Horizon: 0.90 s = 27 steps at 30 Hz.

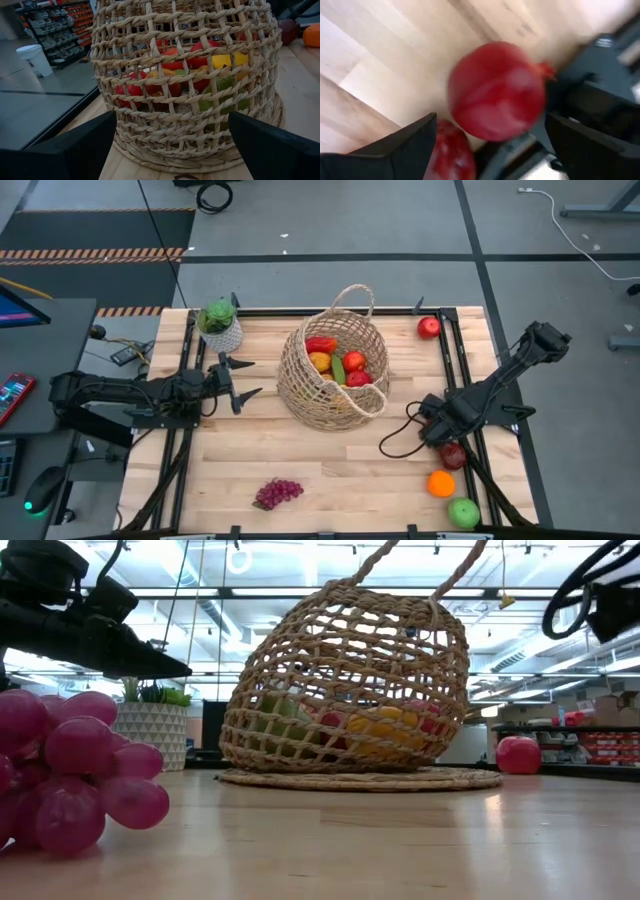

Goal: Build produce basket
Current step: Put the red pomegranate into the brown basket

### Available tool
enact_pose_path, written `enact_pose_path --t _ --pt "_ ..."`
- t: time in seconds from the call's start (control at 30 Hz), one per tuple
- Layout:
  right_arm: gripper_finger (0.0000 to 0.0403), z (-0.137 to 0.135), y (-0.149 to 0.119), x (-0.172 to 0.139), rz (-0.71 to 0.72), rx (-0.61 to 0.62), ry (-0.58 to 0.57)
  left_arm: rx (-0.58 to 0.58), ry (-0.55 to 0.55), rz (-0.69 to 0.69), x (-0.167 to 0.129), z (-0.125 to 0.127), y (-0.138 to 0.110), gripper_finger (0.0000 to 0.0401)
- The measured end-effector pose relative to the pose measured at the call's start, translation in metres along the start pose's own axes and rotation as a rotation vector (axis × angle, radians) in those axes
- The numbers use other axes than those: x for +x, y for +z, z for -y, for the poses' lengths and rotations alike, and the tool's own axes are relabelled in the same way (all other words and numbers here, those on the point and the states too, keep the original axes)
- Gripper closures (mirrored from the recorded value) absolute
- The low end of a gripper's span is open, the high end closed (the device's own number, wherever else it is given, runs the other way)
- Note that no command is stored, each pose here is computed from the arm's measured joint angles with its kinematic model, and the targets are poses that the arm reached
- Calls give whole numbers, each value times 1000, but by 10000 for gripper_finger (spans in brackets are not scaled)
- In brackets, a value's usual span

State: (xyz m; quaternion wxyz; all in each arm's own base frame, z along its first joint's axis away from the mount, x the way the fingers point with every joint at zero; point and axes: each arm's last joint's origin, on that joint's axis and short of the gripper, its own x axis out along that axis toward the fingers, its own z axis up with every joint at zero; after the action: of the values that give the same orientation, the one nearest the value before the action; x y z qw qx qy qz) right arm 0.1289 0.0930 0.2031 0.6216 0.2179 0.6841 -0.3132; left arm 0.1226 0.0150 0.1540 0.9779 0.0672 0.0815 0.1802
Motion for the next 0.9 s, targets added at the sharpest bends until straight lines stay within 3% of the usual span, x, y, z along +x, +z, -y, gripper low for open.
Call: enact_pose_path --t 0.23,0.47,0.63,0.9 --pt "29 -11 2 12 21 14 88 0 0 0 0 0 0 11" --pt "29 -41 8 10 74 -32 177 0 0 0 0 0 0 11" --pt "28 -58 11 20 81 -96 188 0 0 0 0 0 0 11" --pt "15 -59 11 17 101 -93 199 0 0 -1 0 0 0 11"
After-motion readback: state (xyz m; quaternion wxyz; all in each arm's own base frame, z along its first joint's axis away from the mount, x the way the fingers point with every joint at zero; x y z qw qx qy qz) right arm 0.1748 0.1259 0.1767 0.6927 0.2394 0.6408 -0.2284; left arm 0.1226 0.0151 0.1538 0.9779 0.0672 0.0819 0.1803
